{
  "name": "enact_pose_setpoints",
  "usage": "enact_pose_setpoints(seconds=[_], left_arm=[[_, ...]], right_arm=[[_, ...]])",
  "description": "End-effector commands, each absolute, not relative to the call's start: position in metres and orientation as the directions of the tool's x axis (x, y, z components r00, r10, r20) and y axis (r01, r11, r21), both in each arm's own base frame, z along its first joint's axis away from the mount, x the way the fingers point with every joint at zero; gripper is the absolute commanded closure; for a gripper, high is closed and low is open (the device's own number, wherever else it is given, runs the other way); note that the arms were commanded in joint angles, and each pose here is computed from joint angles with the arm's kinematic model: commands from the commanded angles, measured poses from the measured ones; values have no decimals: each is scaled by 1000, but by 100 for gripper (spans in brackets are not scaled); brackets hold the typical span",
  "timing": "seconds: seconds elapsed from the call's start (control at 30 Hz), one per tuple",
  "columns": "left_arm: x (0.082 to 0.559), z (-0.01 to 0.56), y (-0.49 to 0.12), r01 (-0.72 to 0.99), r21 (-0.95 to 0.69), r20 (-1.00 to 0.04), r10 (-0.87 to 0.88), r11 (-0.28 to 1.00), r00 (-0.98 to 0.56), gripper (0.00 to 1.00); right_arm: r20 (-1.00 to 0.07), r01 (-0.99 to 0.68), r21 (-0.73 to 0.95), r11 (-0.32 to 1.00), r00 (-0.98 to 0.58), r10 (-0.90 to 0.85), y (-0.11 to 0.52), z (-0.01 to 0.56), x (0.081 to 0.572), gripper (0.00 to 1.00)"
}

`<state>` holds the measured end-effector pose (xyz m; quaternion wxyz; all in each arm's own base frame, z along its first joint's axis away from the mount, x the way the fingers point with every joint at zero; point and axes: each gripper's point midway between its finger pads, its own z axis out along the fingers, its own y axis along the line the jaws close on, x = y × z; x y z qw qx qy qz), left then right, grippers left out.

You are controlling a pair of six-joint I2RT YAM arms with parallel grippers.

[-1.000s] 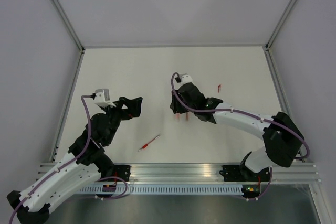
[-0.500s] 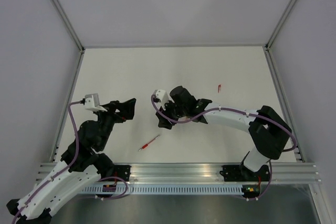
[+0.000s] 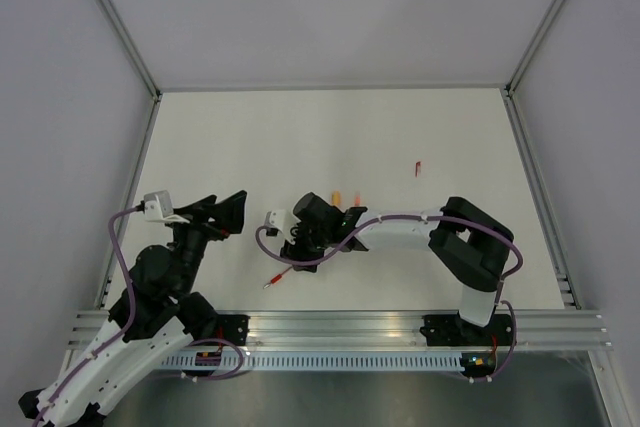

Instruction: Insert the pens into the pen caps

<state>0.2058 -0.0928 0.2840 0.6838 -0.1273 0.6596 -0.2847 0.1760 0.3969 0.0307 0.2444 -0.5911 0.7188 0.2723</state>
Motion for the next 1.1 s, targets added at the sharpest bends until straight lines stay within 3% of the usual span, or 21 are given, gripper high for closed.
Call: enact_pose_setpoints(seconds=[0.0, 0.7, 0.77, 0.93, 1.07], left_arm=[[206, 284, -85, 200, -531, -841, -542, 823, -5, 0], [205, 282, -79, 183, -547, -830, -558, 817, 13, 0], [205, 282, -79, 181, -549, -828, -561, 816, 15, 0], [206, 280, -78, 173, -549, -828, -561, 817, 21, 0], [209, 277, -80, 175, -548, -828, -560, 818, 27, 0]], right_arm=[[-694, -991, 35, 131, -118, -711, 405, 38, 184, 40], [-618, -981, -73, 180, -97, -780, 391, -1, 187, 45], [-611, -981, -67, 183, -105, -785, 391, -3, 187, 51], [-610, -975, -74, 207, -120, -783, 392, -2, 190, 89], [-604, -969, -70, 238, -149, -783, 387, -7, 191, 100]])
